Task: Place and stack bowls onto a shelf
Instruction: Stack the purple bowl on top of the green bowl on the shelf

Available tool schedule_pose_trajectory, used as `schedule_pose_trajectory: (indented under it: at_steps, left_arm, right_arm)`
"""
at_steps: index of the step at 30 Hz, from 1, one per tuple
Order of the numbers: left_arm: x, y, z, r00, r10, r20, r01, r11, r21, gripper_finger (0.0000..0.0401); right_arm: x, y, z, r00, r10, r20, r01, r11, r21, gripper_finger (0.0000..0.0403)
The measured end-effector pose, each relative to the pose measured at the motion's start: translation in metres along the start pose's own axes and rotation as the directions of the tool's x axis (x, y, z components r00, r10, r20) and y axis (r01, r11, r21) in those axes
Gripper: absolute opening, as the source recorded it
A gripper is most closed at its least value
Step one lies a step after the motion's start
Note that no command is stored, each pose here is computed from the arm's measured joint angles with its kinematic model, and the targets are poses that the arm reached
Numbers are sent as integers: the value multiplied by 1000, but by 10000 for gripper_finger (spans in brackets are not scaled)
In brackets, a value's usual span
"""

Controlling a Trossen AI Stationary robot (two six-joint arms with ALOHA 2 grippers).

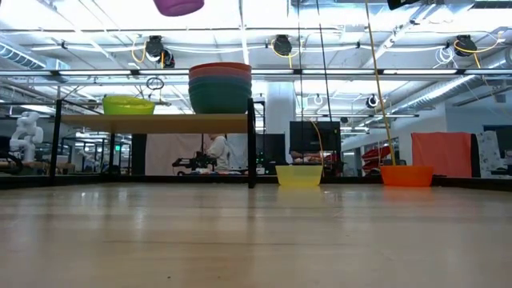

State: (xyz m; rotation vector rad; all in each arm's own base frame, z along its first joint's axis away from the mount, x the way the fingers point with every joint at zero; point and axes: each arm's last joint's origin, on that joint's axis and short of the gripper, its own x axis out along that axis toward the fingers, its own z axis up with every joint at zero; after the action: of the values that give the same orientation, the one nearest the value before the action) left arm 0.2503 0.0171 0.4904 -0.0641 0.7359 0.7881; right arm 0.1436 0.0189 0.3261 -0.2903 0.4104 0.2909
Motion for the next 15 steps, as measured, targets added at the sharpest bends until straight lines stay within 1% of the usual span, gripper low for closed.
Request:
schedule_pose_trajectory:
  at_steps: [6, 9, 12, 15]
  left_arm:
    - [15, 10, 2, 997, 64, -31, -65, 997, -34, 1]
    - [27, 17, 2, 992, 107, -62, -112, 991, -73, 1]
    - [32, 30, 0, 987, 133, -90, -143, 984, -105, 1]
    - [35, 43, -7, 982, 140, -127, -160, 974, -161, 1]
  right_arm:
    - [0, 0, 0, 1000, 0, 0, 0, 1000, 0, 116]
    - [0, 0, 0, 1000, 0, 0, 0, 1000, 0, 116]
    - [0, 0, 0, 1000, 0, -1, 0, 1000, 0, 116]
    - [0, 0, 0, 1000, 0, -1, 0, 1000, 0, 116]
